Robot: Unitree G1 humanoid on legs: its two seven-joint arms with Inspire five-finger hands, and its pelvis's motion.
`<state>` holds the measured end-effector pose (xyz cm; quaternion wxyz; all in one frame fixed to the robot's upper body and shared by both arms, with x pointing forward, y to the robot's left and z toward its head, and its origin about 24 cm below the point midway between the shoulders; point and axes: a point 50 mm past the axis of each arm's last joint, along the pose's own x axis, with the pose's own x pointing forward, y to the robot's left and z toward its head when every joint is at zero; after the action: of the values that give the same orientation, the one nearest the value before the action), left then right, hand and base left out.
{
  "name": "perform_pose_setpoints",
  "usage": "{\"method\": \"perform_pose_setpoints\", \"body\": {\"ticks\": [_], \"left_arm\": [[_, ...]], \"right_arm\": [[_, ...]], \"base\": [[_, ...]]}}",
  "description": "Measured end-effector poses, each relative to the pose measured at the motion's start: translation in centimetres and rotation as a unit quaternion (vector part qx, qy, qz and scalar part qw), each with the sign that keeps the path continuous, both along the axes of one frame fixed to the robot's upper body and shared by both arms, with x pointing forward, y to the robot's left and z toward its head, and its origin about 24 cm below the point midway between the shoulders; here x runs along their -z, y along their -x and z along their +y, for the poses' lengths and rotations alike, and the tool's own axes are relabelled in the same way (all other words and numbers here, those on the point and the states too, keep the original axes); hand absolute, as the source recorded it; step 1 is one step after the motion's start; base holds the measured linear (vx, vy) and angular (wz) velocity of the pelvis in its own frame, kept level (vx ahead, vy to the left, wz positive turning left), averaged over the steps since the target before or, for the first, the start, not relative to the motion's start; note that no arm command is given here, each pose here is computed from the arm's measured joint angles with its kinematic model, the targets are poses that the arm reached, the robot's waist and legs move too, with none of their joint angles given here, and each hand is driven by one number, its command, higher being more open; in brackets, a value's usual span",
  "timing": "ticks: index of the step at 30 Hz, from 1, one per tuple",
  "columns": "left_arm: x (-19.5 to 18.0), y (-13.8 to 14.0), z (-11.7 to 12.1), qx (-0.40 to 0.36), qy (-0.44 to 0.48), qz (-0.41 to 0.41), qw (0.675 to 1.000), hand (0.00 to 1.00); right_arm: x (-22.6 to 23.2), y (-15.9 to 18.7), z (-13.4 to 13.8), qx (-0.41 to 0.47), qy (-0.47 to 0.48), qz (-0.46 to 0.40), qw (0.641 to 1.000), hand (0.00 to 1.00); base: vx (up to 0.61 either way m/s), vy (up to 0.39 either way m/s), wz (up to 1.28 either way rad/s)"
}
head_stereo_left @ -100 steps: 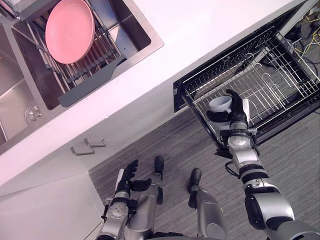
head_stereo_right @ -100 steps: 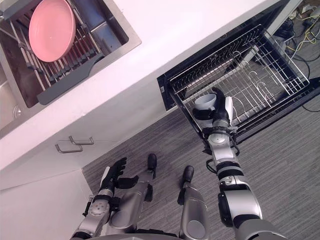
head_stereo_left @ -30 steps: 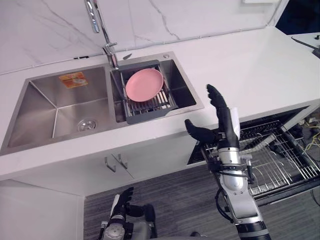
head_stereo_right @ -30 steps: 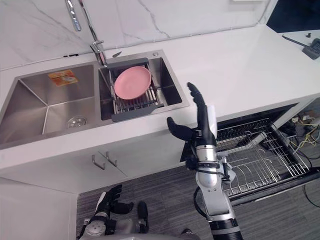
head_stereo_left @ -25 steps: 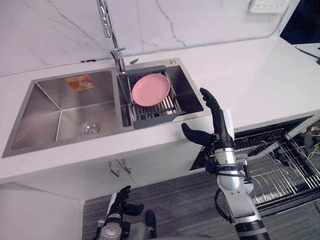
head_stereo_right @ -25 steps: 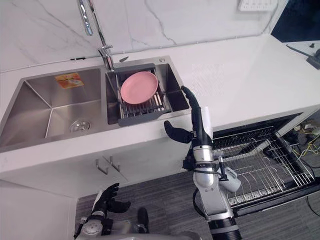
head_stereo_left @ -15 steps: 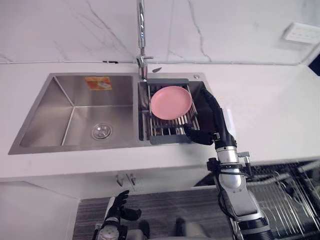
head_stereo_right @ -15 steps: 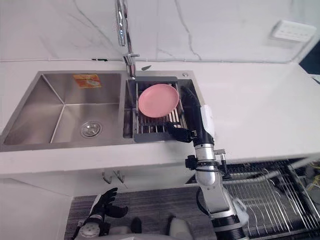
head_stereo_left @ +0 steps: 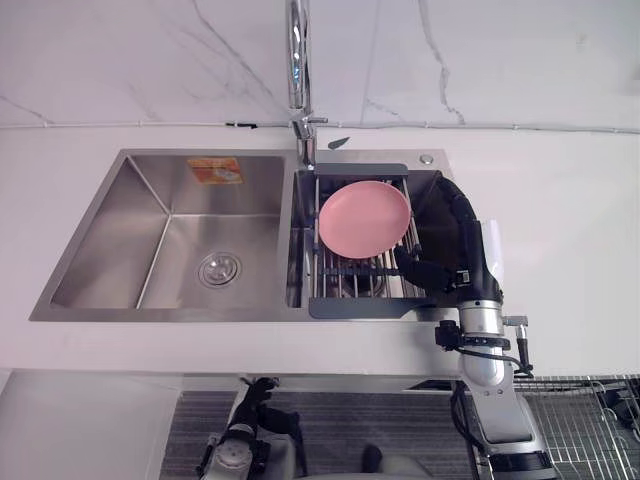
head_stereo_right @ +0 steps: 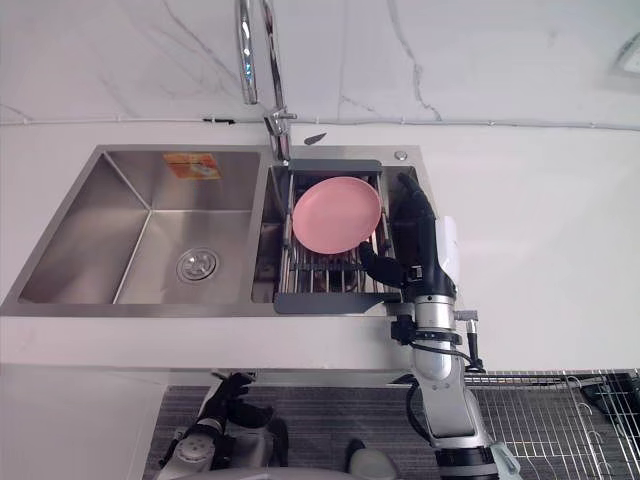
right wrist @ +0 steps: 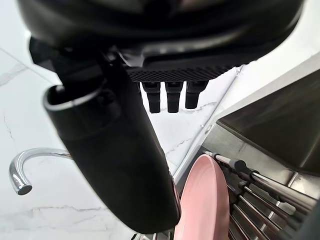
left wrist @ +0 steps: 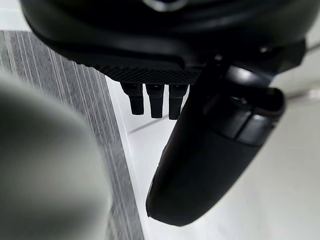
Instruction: Walk over to the sink, pick up the cup, carry it to the dishwasher, place the cup inside the dishwasher, then close the dishwasher door
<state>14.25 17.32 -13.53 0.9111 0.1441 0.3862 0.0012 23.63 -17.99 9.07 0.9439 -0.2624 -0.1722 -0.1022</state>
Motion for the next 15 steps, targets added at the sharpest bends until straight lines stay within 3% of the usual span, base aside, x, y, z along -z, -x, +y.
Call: {"method": "perform_pose_setpoints", "body": {"ticks": [8, 9, 15], "left_arm": [[0.5, 0.8, 0.2, 0.004, -0.011, 0.018, 1.0, 0.9], [1.0, 2.0, 0.4, 0.0, -0.015, 0.041, 0.999, 0.9], [1.1, 2.0, 0.4, -0.002, -0.015, 0.041, 0.999, 0.9]], "right_arm": [[1.6, 1.0, -0.8, 0.019, 0.005, 0.038, 0.999, 0.9], [3.4, 1.1, -0.9, 0.014, 0.019, 0.083, 0.996, 0.9], [3.5, 1.1, -0.9, 0.014, 0.018, 0.085, 0.996, 0.9]], "base": [[0.01, -0.023, -0.06], [0.0, 0.0, 0.0], [0.0, 0.0, 0.0]]}}
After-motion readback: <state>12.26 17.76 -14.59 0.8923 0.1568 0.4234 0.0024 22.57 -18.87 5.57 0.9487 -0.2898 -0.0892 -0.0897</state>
